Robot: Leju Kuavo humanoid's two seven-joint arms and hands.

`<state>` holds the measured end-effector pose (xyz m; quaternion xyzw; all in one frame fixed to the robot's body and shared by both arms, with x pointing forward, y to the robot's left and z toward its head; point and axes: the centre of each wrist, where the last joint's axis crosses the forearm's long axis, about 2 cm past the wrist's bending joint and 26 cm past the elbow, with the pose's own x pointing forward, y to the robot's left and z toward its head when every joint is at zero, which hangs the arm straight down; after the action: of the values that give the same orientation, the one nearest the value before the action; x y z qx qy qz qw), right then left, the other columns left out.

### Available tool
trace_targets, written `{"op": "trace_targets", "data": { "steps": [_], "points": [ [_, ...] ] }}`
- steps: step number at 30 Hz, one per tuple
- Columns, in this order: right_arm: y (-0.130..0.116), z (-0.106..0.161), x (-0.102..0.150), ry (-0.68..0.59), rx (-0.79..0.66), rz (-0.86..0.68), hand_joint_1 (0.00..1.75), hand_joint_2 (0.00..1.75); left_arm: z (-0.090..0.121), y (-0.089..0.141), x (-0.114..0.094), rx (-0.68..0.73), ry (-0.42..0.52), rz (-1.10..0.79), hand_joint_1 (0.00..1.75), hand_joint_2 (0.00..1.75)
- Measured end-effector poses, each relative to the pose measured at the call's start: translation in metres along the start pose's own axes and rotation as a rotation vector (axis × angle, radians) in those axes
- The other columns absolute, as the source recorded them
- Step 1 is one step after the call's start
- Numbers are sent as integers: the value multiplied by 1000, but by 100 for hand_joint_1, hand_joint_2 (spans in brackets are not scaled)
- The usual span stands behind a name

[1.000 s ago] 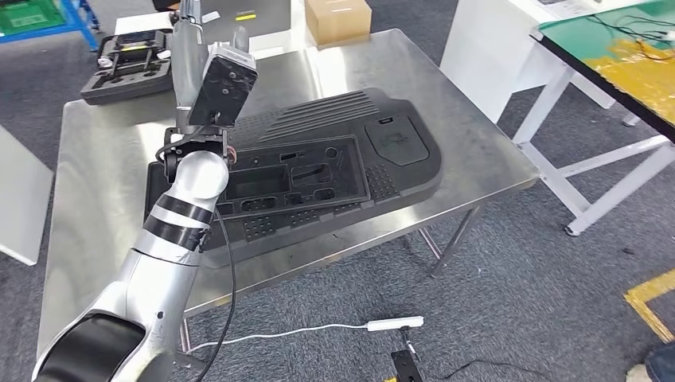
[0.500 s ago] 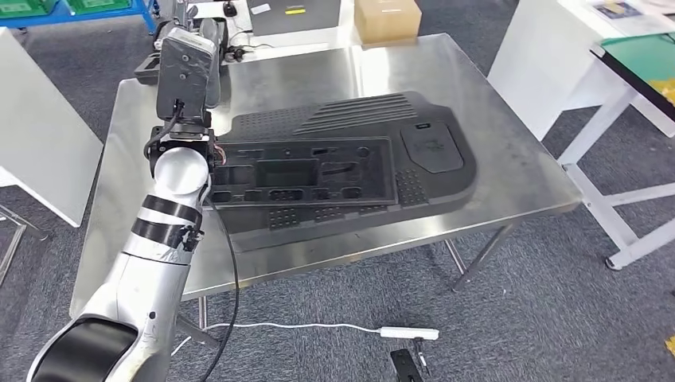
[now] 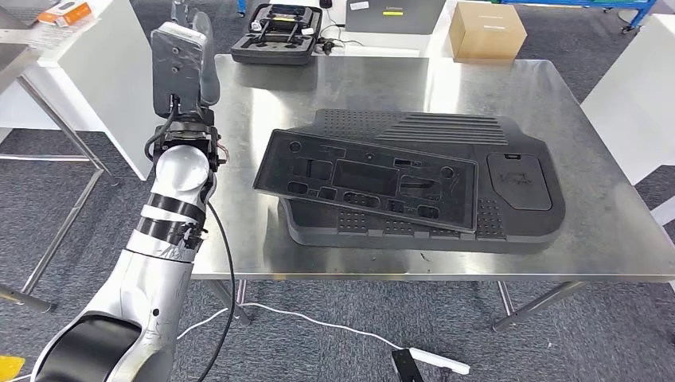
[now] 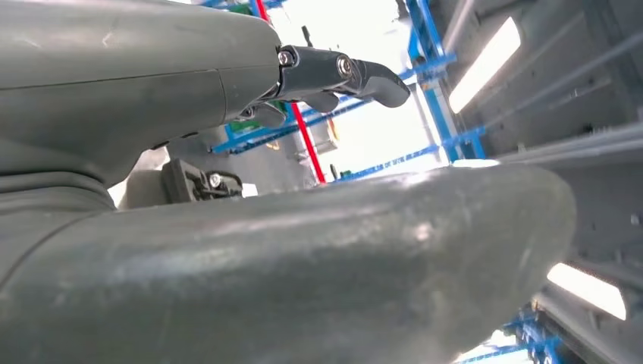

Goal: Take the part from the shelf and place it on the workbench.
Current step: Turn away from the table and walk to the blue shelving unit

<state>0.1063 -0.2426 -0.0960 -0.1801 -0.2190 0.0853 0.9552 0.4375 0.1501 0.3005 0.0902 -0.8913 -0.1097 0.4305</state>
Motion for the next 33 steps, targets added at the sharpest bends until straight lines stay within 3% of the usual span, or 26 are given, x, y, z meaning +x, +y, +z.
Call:
{"op": "trace_targets", "data": {
  "steps": [20,33],
  "points": [
    [0,0,-1,31,-9,-22,0,0,3,-4,-6,-28,59,116,0,0],
    [1,1,-1,34,-9,-24,0,0,11,-6,-11,50,38,100,0,0]
  ]
}}
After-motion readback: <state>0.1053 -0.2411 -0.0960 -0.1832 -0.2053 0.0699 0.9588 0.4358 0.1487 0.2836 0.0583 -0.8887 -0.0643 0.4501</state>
